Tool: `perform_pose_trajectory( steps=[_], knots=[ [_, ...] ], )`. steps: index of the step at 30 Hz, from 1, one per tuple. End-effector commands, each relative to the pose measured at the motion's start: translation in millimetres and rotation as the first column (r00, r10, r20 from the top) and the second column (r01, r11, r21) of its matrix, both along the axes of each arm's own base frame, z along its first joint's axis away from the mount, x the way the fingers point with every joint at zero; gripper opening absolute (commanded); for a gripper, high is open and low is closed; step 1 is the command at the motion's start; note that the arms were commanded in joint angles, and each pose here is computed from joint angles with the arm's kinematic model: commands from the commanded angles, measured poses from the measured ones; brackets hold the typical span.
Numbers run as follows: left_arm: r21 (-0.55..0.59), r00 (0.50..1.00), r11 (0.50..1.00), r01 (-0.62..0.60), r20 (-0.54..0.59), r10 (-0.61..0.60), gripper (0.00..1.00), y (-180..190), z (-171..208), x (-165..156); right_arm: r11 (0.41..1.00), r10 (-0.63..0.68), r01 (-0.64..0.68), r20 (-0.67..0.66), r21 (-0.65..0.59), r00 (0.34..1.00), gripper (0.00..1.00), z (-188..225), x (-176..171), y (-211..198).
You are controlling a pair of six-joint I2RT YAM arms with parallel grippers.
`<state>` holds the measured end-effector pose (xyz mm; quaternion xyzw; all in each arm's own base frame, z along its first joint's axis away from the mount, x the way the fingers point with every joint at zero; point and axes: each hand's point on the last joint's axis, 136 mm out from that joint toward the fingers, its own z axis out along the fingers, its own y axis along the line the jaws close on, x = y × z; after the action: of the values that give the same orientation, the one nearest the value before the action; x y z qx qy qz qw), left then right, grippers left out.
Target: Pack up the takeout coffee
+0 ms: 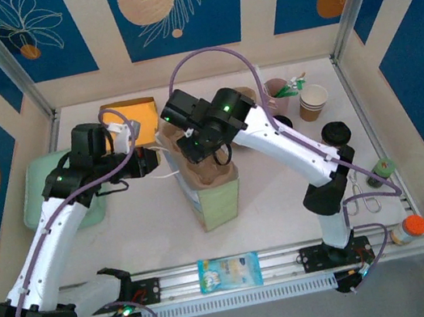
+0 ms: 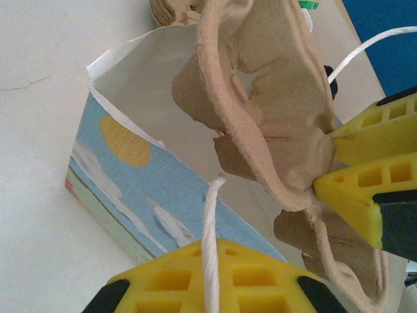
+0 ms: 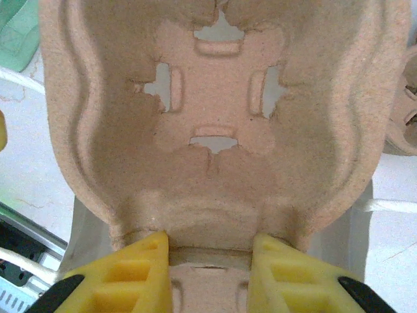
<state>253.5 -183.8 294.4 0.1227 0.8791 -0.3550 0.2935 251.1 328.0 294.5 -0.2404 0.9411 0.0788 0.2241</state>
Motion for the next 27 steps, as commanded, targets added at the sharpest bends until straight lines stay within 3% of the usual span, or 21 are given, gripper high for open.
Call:
perform_pose_trajectory(
  steps=[1,20,27],
  knots=[
    [-0.027,1.0,0.999,0.022,0.022,-0.021,0.1,-3.6,7.6,-7.1,0.999,-0.017,0.016,-0.009,-0.028,1.0,0.27,-3.9,-6.9,-2.2],
    [-0.019,0.999,1.0,0.015,0.037,-0.014,0.12,0.1,11.5,-12.1,0.997,-0.018,0.013,-0.062,-0.079,0.998,0.26,-29.8,-18.8,-10.5],
    [-0.012,0.999,1.0,0.008,0.035,-0.007,0.12,2.0,8.7,-12.6,0.999,0.016,-0.017,-0.061,-0.029,0.998,0.25,-26.1,-27.6,-4.1]
  ],
)
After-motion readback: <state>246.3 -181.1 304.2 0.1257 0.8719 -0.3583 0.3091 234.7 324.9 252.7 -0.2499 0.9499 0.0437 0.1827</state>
